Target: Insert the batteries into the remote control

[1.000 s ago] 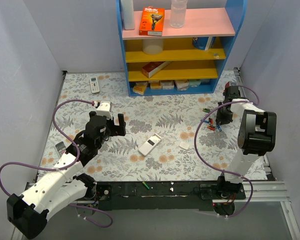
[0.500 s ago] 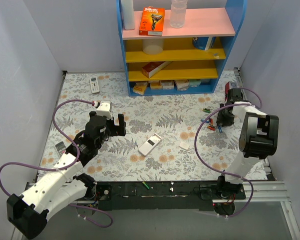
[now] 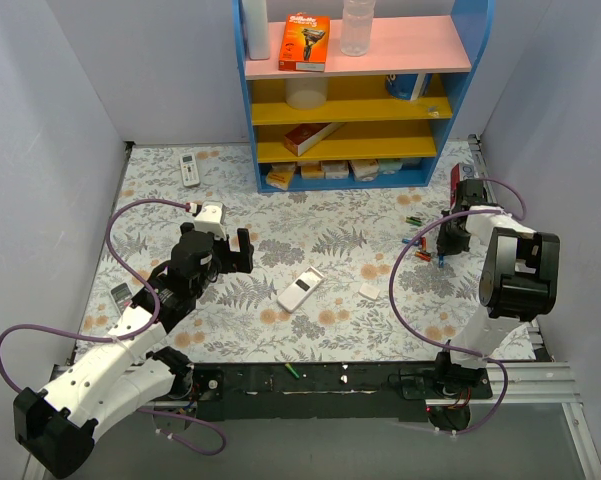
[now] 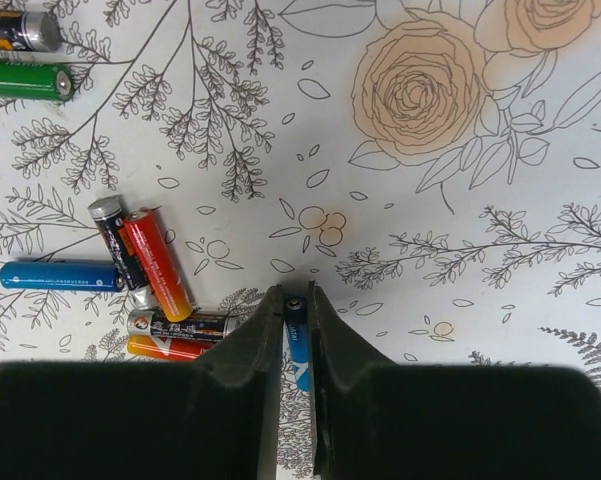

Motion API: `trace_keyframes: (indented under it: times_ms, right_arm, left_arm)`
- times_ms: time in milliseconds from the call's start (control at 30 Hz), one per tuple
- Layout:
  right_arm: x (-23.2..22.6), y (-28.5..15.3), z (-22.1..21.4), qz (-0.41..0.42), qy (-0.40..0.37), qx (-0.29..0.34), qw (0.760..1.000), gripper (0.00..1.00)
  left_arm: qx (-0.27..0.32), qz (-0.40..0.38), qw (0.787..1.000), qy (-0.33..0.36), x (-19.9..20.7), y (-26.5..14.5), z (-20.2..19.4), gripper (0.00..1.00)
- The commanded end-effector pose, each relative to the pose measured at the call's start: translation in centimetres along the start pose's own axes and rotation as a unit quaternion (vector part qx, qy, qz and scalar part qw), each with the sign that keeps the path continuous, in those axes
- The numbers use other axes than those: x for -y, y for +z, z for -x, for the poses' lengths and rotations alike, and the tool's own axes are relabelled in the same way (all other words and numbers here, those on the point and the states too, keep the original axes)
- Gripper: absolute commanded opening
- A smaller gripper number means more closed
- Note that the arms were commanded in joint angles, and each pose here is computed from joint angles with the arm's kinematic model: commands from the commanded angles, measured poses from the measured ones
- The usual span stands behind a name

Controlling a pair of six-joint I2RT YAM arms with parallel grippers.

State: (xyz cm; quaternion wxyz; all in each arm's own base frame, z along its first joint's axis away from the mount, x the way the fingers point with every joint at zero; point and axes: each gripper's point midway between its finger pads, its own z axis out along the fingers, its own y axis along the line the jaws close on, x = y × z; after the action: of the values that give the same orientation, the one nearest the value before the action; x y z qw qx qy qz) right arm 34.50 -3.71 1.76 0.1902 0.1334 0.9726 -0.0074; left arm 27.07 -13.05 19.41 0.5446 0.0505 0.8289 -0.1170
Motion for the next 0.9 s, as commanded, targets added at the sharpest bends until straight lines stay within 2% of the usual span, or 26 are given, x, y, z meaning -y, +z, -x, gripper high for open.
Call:
trace_keyframes:
  times_ms: [0, 33, 133, 367, 467, 533, 600, 700, 733, 800, 867]
  right_arm:
    - [0.7, -0.5, -1.3, -0.016, 0.006, -0.018, 1.0, 0.12]
    - [0.9, -0.6, -1.1, -0.02, 0.006, -0.014, 1.0, 0.07]
    - [0.9, -1.5, -0.6, -0.021, 0.007, 0.002, 1.0, 0.01]
    - [-0.5, -6.0, 2.3, -0.019, -0.02, 0.096, 0.995, 0.01]
    - [-3.4, -8.3, 3.3, 0.028, -0.05, 0.143, 0.988, 0.01]
    - [-7.3, -10.3, 3.7, 0.086, -0.094, 0.185, 0.974, 0.01]
    - [-10.0, -11.2, 3.0, 0.133, -0.122, 0.199, 0.963, 0.01]
    - [-14.4, -13.3, 1.7, 0.216, -0.156, 0.222, 0.938, 0.01]
    - [-16.3, -14.6, 1.7, 0.247, -0.169, 0.244, 0.923, 0.01]
    - [-18.0, -15.1, 0.3, 0.282, -0.181, 0.245, 0.91, 0.01]
    - [-20.5, -16.7, -0.4, 0.323, -0.199, 0.265, 0.886, 0.01]
  left_arm:
    - [0.009, -0.011, 1.0, 0.003, 0.2, -0.3, 0.3, 0.98]
    - [0.008, -0.015, 1.0, 0.004, 0.3, -0.3, 0.3, 0.98]
    - [0.003, -0.027, 1.0, 0.006, 0.8, -0.2, 0.0, 0.98]
    - [-0.018, -0.055, 0.998, 0.013, 1.8, 0.3, -1.0, 0.98]
    - [-0.042, -0.061, 0.997, 0.017, 2.1, 1.0, -2.1, 0.98]
    - [-0.061, -0.061, 0.996, 0.019, 2.3, 1.3, -2.7, 0.98]
    - [-0.076, -0.07, 0.995, 0.005, 3.0, 1.7, -2.9, 0.98]
    - [-0.092, -0.091, 0.991, -0.039, 4.4, 1.9, -2.9, 0.98]
    - [-0.097, -0.09, 0.99, -0.051, 4.6, 2.0, -3.0, 0.98]
    - [-0.115, -0.087, 0.986, -0.09, 5.1, 2.4, -4.0, 0.98]
    - [-0.13, -0.085, 0.982, -0.11, 5.4, 2.6, -5.1, 0.98]
